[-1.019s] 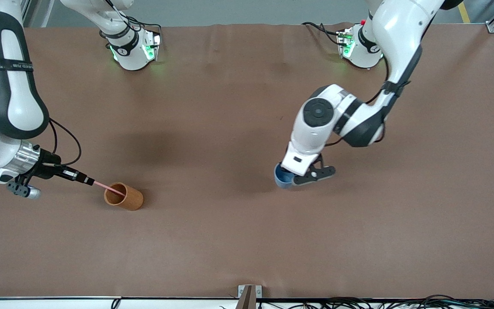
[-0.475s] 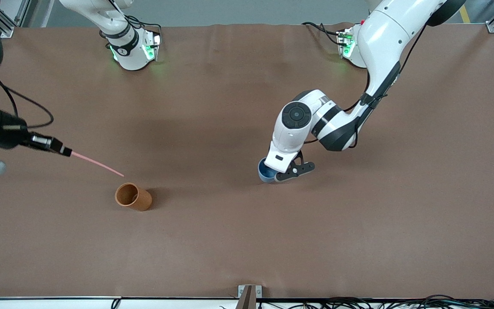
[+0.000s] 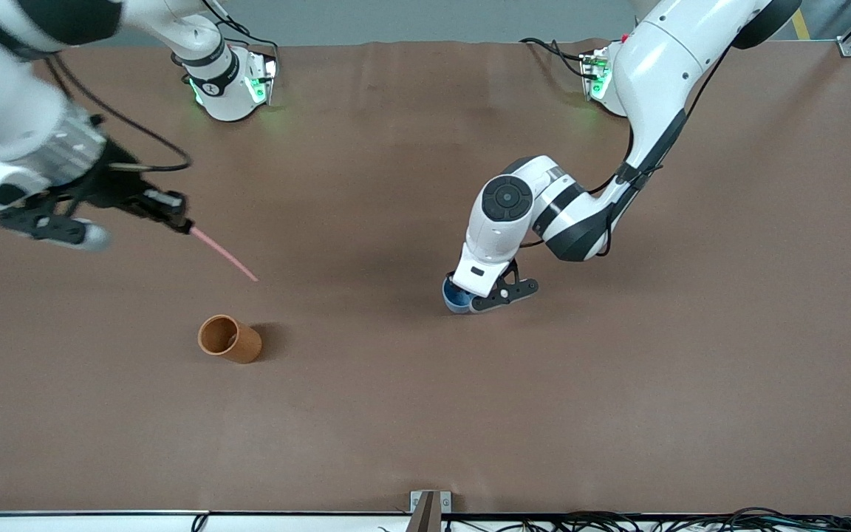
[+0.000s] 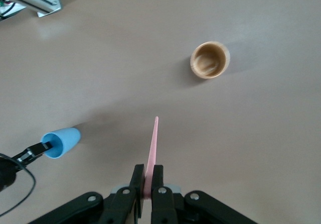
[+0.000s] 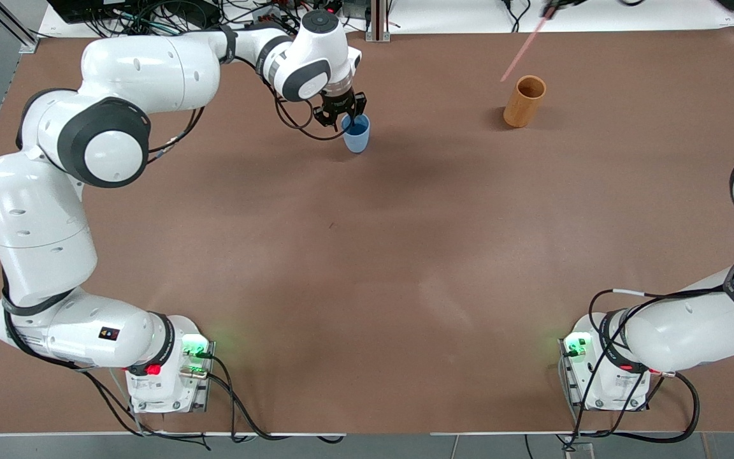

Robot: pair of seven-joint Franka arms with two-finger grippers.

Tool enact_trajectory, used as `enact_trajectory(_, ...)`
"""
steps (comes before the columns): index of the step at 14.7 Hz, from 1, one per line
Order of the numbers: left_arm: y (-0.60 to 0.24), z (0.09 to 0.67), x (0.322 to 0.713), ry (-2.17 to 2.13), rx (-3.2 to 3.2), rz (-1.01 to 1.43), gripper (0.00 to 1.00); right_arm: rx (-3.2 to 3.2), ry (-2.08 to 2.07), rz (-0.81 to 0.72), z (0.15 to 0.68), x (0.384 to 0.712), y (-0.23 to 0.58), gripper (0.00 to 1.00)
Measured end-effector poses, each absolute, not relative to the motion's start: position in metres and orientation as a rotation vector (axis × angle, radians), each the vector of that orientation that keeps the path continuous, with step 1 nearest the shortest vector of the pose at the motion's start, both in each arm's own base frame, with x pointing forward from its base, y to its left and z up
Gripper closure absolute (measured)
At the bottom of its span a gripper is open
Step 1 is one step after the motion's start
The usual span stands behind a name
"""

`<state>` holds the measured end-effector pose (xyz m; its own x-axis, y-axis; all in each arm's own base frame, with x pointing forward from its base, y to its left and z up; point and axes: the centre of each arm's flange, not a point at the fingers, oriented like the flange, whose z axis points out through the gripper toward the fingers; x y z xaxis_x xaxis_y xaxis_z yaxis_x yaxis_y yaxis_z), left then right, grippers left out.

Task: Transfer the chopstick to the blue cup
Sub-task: 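Carry the chopstick above the blue cup while the left gripper releases and withdraws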

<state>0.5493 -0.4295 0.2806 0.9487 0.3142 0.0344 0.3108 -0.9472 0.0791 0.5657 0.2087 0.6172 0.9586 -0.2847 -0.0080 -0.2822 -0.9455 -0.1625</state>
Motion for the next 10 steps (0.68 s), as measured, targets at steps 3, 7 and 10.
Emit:
enact_trajectory(3,-0.419,0.316,0.562,0.45,3.046,0.13,0.15,-2.912,0.473,-0.102,0.62,0.536,0.3,0.91)
enact_trajectory(7,-0.356,0.399,0.591,0.295,3.091,0.17,0.0,-2.841,0.501,-0.17,0.609,0.509,0.384,0.91)
enact_trajectory(10,-0.274,0.443,0.621,0.188,3.084,0.174,0.0,-2.798,0.456,-0.245,0.585,0.507,0.428,0.91)
